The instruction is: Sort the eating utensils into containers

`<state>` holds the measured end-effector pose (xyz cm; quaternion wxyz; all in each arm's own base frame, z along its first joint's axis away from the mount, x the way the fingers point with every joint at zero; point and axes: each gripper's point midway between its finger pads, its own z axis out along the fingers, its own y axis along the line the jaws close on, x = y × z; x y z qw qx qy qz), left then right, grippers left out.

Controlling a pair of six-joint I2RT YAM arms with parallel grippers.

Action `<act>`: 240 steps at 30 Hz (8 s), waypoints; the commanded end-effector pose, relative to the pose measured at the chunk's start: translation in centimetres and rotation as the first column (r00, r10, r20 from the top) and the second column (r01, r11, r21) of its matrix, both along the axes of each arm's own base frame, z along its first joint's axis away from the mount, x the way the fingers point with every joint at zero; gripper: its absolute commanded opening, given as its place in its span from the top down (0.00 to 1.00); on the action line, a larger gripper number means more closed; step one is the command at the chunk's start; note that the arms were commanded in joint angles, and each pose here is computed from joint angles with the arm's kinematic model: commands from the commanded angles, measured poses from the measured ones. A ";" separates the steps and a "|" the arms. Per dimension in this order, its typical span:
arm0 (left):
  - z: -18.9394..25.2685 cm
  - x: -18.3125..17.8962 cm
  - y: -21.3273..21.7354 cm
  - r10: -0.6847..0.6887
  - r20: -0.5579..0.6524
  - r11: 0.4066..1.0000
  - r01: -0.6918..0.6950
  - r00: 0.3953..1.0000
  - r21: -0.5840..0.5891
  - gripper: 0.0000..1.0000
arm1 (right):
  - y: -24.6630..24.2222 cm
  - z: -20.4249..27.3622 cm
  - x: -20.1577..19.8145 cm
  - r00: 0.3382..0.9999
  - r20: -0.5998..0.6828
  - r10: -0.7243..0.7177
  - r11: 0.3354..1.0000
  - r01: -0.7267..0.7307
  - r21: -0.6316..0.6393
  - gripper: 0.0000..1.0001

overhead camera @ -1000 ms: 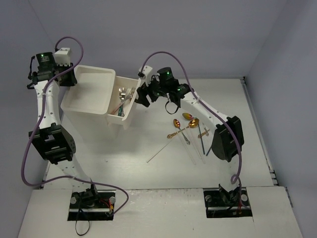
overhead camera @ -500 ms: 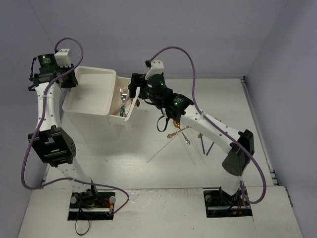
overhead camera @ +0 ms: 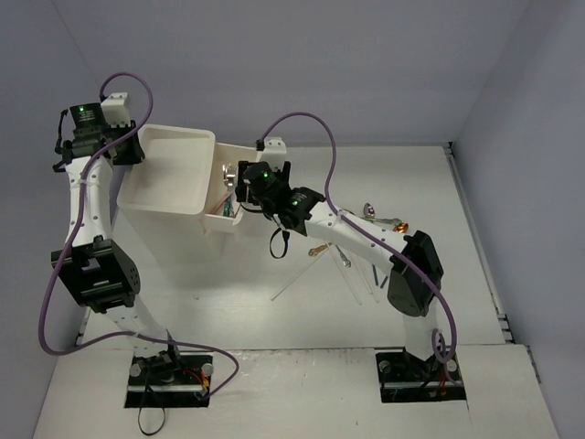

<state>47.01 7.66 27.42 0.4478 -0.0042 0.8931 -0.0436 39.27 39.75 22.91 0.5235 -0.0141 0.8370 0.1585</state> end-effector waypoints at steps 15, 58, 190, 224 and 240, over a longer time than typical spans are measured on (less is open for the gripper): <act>-0.3 -2.5 -3.6 -0.059 -0.066 0.992 0.051 0.996 -0.119 1.00 | -2.1 3.3 1.3 0.997 0.030 -0.070 0.997 0.069 0.034 1.00; 0.1 -1.7 -5.3 -0.080 -0.056 0.972 0.065 0.995 -0.226 1.00 | 8.1 6.6 0.5 0.986 0.006 0.168 0.950 -0.163 0.264 1.00; -1.2 -0.4 -1.4 -0.054 -0.058 0.976 0.041 0.997 -0.215 1.00 | 3.7 -5.5 1.7 0.354 0.094 0.931 0.366 -0.896 -0.251 1.00; 17.0 -6.3 -3.7 0.036 0.323 0.982 0.027 0.946 -0.188 0.28 | -18.5 4.3 2.4 0.945 0.121 0.304 0.941 -0.278 -0.192 0.31; 9.6 -20.0 -11.6 -0.067 0.229 0.998 0.064 0.971 0.022 0.27 | -24.6 -9.4 -4.4 0.977 -0.189 0.100 0.968 -0.139 -0.209 0.49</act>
